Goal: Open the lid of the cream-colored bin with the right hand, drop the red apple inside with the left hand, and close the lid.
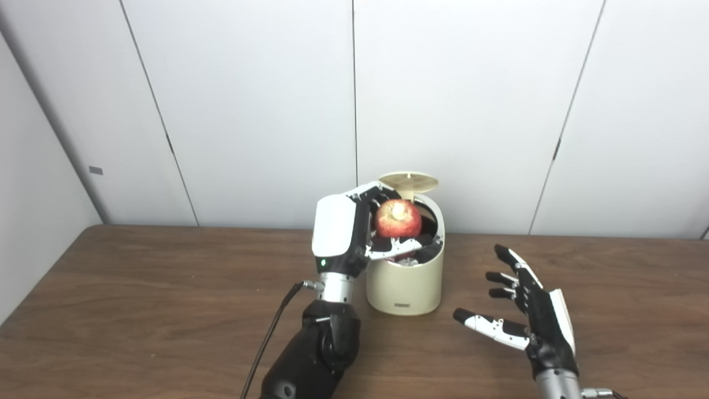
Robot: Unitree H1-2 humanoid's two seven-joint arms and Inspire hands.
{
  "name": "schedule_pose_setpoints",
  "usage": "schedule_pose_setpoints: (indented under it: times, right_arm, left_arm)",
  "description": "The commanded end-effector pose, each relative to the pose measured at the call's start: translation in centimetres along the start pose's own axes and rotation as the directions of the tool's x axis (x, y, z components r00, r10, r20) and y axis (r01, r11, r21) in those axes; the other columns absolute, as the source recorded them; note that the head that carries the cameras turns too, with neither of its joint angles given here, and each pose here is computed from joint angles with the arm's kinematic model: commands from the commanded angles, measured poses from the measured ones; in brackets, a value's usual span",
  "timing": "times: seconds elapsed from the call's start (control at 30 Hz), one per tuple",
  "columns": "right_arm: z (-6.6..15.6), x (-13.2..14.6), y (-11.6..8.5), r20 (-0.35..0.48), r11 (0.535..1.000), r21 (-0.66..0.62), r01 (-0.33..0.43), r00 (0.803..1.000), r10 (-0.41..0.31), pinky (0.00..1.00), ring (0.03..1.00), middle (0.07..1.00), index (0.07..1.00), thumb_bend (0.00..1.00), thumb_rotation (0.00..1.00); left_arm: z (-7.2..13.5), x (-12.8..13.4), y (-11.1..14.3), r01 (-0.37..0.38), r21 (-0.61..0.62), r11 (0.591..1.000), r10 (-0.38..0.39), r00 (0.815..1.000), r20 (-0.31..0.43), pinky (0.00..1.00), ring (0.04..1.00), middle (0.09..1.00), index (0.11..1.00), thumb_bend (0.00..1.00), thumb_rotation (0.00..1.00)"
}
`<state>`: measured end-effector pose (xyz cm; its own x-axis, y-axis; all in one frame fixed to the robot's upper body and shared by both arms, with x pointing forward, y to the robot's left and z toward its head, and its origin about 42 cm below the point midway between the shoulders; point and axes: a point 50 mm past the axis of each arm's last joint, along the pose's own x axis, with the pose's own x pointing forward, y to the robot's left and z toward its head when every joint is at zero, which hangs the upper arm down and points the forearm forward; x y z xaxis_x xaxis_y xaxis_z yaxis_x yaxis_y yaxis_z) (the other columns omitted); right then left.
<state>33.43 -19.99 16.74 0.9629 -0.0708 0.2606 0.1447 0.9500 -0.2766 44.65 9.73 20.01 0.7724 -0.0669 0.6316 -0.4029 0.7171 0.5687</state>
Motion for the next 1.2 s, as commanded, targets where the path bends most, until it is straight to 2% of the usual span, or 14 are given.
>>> schedule_pose_setpoints:
  times: [0.0,0.27,0.43,0.53,1.17]
  right_arm:
    - [1.97,0.78,0.03,0.091,1.000,0.021,0.018,0.996,-0.020,0.64,0.746,0.889,0.849,0.79,0.18]
    - [1.92,0.81,0.12,0.097,1.000,0.019,0.011,0.995,-0.013,0.64,0.743,0.892,0.851,0.81,0.20]
    - [1.94,0.82,0.24,0.096,1.000,0.021,0.008,0.995,-0.010,0.65,0.739,0.892,0.851,0.81,0.20]
    - [1.95,0.86,0.26,0.095,1.000,0.022,0.008,0.995,-0.010,0.64,0.737,0.891,0.853,0.81,0.21]
    - [2.31,0.93,0.46,0.104,1.000,0.007,0.002,0.995,-0.002,0.62,0.728,0.886,0.846,0.81,0.21]
  left_arm:
    - [0.64,1.28,0.01,-0.010,0.014,1.000,0.010,1.000,0.016,0.31,0.431,0.474,0.505,0.50,0.00]
    - [0.38,1.21,-0.15,-0.012,0.083,0.996,0.012,1.000,0.003,0.35,0.420,0.477,0.524,0.50,0.00]
    - [0.19,1.28,-0.02,-0.010,0.111,0.994,0.010,1.000,0.005,0.42,0.544,0.485,0.507,0.52,0.00]
    - [0.14,1.33,0.11,-0.007,0.115,0.993,0.007,1.000,0.004,0.45,0.570,0.486,0.506,0.52,0.00]
    - [-0.02,1.10,0.48,-0.006,0.116,0.993,0.003,1.000,0.023,0.43,0.540,0.479,0.513,0.52,0.00]
